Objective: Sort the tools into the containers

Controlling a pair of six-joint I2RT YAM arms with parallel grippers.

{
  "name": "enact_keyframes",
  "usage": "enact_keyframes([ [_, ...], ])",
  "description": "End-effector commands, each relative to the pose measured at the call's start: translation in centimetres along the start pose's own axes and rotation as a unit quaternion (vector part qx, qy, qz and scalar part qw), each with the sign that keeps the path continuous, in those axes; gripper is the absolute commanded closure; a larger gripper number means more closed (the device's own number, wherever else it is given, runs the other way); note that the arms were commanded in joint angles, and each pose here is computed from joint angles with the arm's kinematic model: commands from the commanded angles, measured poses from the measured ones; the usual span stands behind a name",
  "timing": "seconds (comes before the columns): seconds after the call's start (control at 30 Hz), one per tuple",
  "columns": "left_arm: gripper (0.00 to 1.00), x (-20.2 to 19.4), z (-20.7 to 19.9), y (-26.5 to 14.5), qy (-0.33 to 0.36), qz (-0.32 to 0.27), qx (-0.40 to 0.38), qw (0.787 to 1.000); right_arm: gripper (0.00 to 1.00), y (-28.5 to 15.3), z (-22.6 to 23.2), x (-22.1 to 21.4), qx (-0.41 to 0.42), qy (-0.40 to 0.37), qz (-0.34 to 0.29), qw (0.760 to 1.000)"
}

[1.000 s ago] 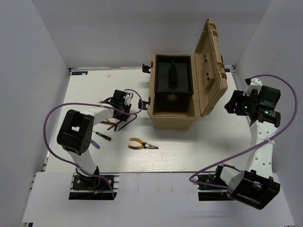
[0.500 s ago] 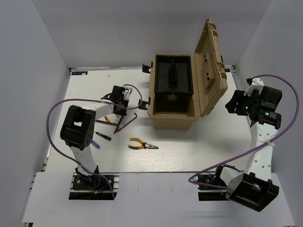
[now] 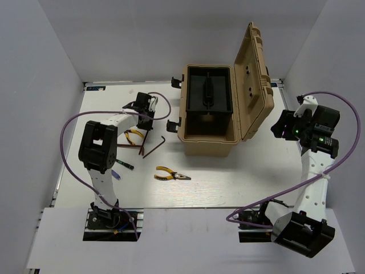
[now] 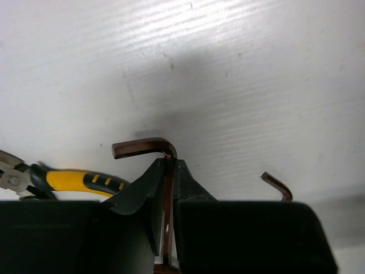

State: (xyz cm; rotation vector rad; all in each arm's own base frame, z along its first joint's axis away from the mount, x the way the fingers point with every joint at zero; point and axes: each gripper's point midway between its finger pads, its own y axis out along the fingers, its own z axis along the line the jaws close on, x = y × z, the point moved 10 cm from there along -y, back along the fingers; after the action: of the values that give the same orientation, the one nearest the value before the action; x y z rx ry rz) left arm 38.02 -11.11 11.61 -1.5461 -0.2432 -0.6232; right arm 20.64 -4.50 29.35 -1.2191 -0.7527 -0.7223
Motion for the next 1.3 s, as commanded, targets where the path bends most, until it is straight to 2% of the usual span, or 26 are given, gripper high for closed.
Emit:
enact_keyframes([
  [0.0, 1.00, 3.0, 0.7, -2.9, -0.021, -0.054, 0.007, 0.998, 0.40, -0.1, 0.1, 0.2, 0.004, -0.008, -0.019, 1.000],
  [0.17, 1.00, 4.2, 0.5, -5.2, -0.044, -0.127, -0.027, 0.991, 0.40, 0.0, 0.1, 0.1, 0.008, -0.006, -0.017, 1.000],
  [0.23, 1.00, 4.0, 0.4, -5.3, -0.056, -0.130, -0.035, 0.989, 0.40, 0.1, 0.1, 0.0, 0.008, -0.005, -0.016, 1.000],
  [0.57, 1.00, 6.4, 0.2, -9.8, -0.072, -0.213, -0.057, 0.973, 0.40, 0.2, 0.1, -0.3, 0.011, -0.004, -0.013, 1.000],
  [0.77, 1.00, 6.8, 0.1, -11.2, -0.075, -0.236, -0.065, 0.967, 0.40, 0.2, 0.1, -0.3, 0.013, -0.004, -0.014, 1.000],
  [0.93, 1.00, 6.4, 0.2, -11.3, -0.076, -0.232, -0.060, 0.968, 0.40, 0.2, 0.2, -0.4, 0.015, -0.002, -0.013, 1.000],
  [1.13, 1.00, 5.9, 0.2, -10.9, -0.076, -0.234, -0.060, 0.967, 0.40, 0.2, 0.2, -0.5, 0.013, -0.002, -0.013, 1.000],
  [1.27, 1.00, 5.6, -0.2, -9.3, -0.073, -0.211, -0.059, 0.973, 0.40, 0.2, 0.2, -0.5, 0.014, -0.002, -0.014, 1.000],
])
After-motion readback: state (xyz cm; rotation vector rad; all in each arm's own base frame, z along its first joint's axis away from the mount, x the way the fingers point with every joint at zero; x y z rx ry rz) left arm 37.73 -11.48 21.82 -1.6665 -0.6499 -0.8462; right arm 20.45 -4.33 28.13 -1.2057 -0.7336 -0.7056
